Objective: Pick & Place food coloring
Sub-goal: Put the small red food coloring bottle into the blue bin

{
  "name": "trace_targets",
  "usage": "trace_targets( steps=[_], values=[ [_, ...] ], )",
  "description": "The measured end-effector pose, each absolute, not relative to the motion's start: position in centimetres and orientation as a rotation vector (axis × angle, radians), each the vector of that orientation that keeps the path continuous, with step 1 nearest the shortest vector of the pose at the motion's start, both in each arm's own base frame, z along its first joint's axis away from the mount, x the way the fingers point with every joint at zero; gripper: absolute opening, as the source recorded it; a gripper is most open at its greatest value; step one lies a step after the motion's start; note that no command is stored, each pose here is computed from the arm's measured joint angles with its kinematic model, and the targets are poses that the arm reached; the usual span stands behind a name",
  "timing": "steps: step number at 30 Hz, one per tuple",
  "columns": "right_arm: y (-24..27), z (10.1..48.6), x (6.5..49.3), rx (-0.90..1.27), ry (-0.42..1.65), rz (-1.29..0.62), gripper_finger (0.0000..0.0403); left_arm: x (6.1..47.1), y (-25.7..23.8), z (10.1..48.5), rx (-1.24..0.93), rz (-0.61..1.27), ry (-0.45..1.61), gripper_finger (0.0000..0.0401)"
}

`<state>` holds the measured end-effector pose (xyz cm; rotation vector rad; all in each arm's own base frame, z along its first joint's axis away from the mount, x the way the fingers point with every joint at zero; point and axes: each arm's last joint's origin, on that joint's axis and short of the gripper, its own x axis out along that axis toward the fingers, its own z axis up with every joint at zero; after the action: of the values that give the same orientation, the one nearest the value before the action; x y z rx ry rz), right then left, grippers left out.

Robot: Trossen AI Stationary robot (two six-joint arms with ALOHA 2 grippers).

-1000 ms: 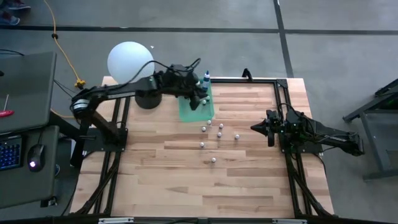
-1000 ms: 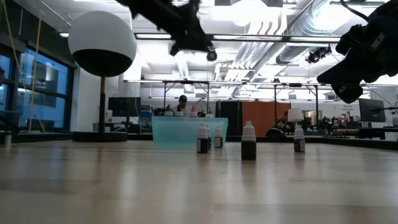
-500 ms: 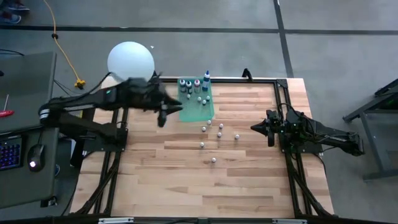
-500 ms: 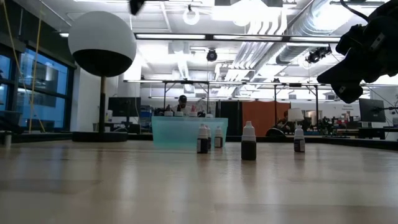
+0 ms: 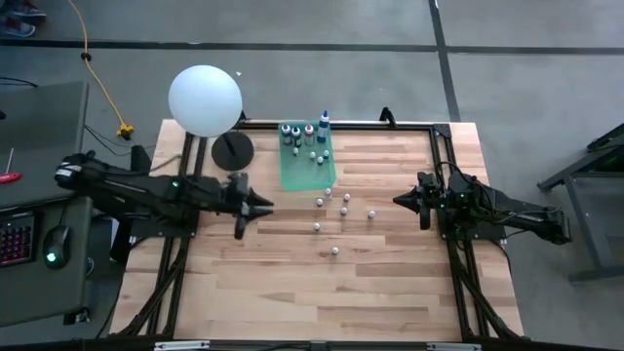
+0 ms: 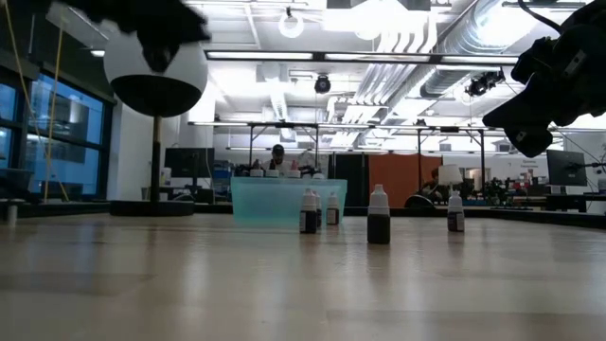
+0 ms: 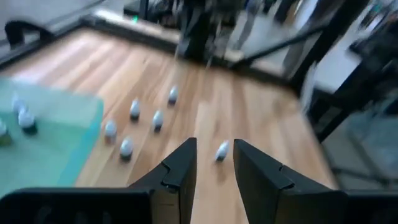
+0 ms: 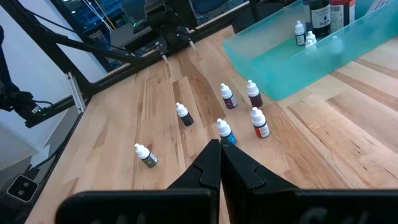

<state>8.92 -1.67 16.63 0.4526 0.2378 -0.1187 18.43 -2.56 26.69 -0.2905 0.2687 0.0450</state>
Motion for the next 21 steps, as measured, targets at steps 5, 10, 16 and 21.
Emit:
trace_targets(
  steps=[5, 10, 16, 21],
  values=[
    [-1.7, 16.6, 8.9, 0.453, 0.238, -0.119, 0.0000, 20.0, -3.2, 22.7, -0.268, 0.040, 0.374, 0.0104],
    [-1.7, 16.6, 8.9, 0.452, 0.238, -0.119, 0.0000, 21.9, -3.7, 20.1, -0.162, -0.039, 0.448, 0.0104],
    [-1.7, 16.6, 8.9, 0.452, 0.238, -0.119, 0.0000, 24.0, -4.2, 18.5, 0.027, -0.136, 0.412, 0.0104],
    [-1.7, 16.6, 8.9, 0.452, 0.238, -0.119, 0.0000, 25.2, -4.4, 16.9, 0.049, -0.129, 0.425, 0.0104]
  ],
)
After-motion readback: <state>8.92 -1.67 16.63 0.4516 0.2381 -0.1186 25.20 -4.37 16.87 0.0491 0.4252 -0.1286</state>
